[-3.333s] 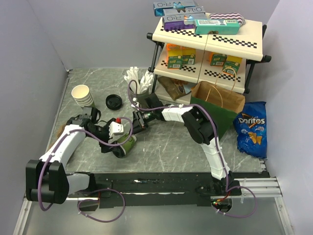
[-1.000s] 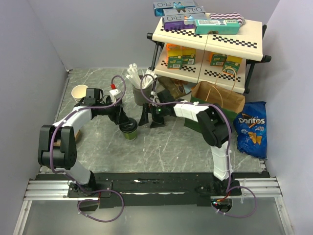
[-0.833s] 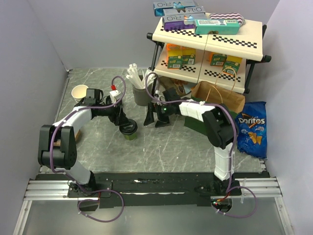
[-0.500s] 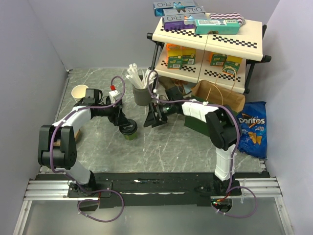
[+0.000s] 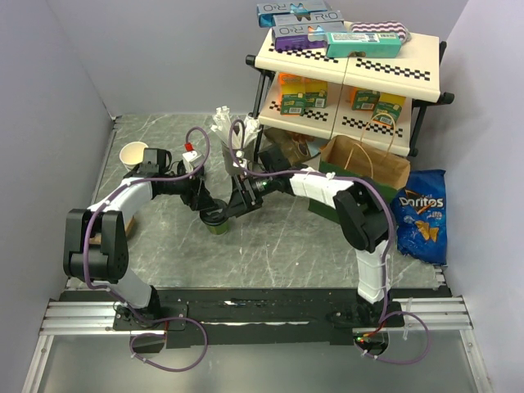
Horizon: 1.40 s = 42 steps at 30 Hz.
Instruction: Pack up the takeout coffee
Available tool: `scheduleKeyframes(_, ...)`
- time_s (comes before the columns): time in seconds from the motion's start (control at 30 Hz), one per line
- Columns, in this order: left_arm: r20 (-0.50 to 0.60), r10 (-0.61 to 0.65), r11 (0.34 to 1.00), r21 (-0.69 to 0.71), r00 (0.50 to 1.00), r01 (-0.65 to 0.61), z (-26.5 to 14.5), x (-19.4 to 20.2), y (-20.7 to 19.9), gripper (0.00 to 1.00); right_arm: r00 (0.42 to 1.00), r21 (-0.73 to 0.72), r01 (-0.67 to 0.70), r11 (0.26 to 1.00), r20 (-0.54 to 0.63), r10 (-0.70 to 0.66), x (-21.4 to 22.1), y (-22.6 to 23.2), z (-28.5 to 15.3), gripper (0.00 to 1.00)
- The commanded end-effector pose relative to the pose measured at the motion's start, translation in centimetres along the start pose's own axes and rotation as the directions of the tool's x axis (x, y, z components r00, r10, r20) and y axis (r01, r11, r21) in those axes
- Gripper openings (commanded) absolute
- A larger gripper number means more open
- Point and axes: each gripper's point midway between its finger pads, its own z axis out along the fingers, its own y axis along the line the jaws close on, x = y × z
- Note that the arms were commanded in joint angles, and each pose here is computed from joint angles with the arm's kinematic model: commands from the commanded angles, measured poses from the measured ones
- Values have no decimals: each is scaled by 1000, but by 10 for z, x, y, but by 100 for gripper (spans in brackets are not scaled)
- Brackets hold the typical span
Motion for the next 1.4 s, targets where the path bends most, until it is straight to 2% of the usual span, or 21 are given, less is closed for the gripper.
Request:
scheduleKeyframes(0.0,-2,11,1000,-11,1000,-11,-2,1,1,80,1000,-25,25,999,9,-25,-11,3,4,96)
scheduleKeyframes(0.2,-6,7,1000,-9,1000,-7,-1,2,2,80,1000,-37,0,999,2,0,-11,-3,10,88)
scheduleKeyframes(0.5,-11,-5,1000,-8,1000,5,-1,5,4,80,999,-23,-38,999,-6,38,-11,-15,17,85)
scheduleKeyframes(0.77,-20,-21,1000,0,1000,21,0,11,4,80,982,-1,-187,982,-22,187,1,-31,22,86)
scheduleKeyframes(1.0,-35,-48,999,-22,998,47,4,20,10,79,958,75,-282,957,-31,285,18,-56,21,85)
scheduleKeyframes(1.37,-47,-109,993,-46,993,107,8,33,24,78,938,139,-329,934,-63,340,44,-77,19,77)
